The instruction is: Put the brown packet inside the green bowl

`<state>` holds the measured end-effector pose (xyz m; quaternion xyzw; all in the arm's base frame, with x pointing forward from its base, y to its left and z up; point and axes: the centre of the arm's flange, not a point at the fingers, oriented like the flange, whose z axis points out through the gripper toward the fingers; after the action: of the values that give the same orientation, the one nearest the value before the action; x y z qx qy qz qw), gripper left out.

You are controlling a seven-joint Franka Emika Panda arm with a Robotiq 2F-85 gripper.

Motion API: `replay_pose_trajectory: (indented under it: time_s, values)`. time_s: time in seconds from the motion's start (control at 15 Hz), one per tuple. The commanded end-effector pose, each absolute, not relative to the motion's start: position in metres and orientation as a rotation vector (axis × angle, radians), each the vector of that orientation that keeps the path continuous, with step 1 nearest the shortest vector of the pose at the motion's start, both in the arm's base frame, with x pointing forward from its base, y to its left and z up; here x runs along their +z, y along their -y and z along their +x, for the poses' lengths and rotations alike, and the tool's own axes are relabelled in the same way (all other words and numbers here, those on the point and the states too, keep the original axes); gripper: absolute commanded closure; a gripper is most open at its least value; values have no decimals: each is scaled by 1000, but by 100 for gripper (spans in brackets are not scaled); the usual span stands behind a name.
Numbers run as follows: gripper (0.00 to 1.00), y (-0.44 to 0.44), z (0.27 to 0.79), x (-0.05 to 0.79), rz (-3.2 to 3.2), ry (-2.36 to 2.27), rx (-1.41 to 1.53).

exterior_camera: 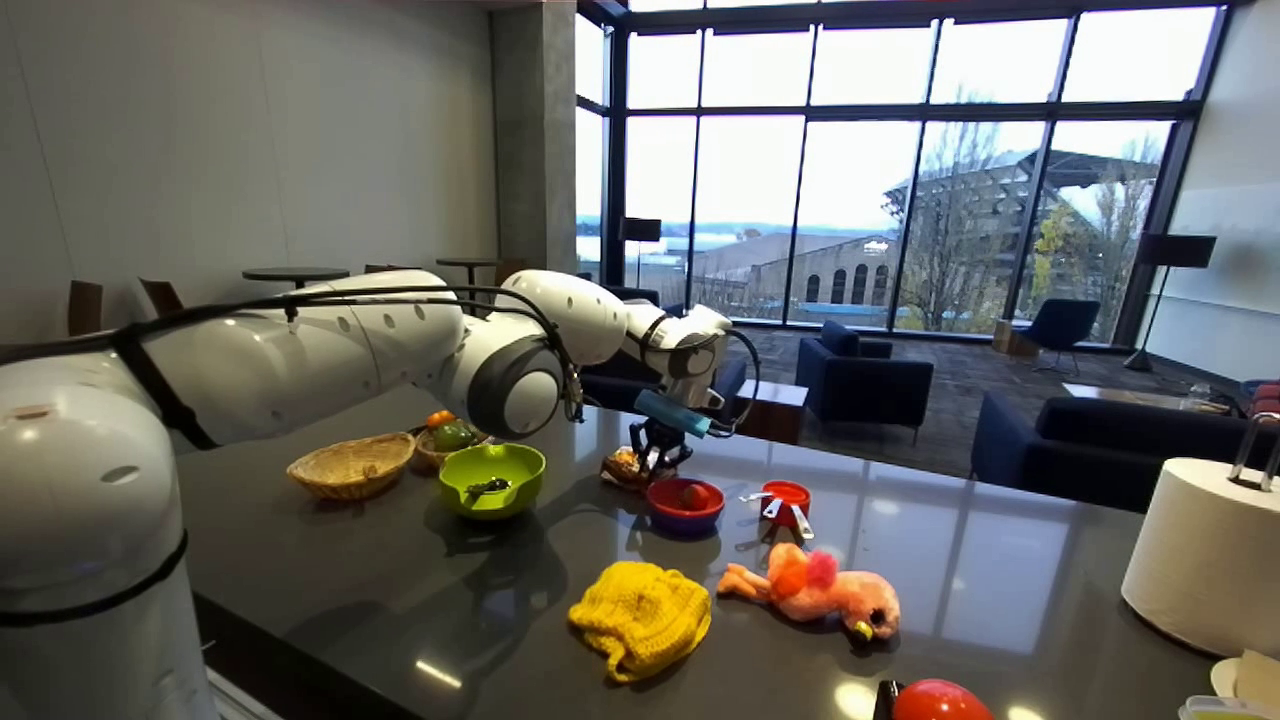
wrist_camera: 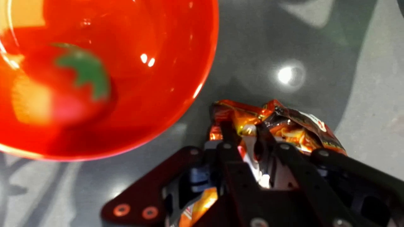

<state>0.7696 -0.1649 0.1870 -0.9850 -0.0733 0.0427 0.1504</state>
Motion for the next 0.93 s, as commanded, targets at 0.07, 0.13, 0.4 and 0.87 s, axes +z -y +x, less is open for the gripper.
replay_pose_trajectory:
  time_s: [0.07,0.13,0.4,0.87]
  values:
    - [99,161,815,199,-2830,266,130]
    - [99,157,816,202,-2832,272,127]
    - [99,141,819,213,-2848,296,109]
    - [99,115,828,255,-2899,336,25]
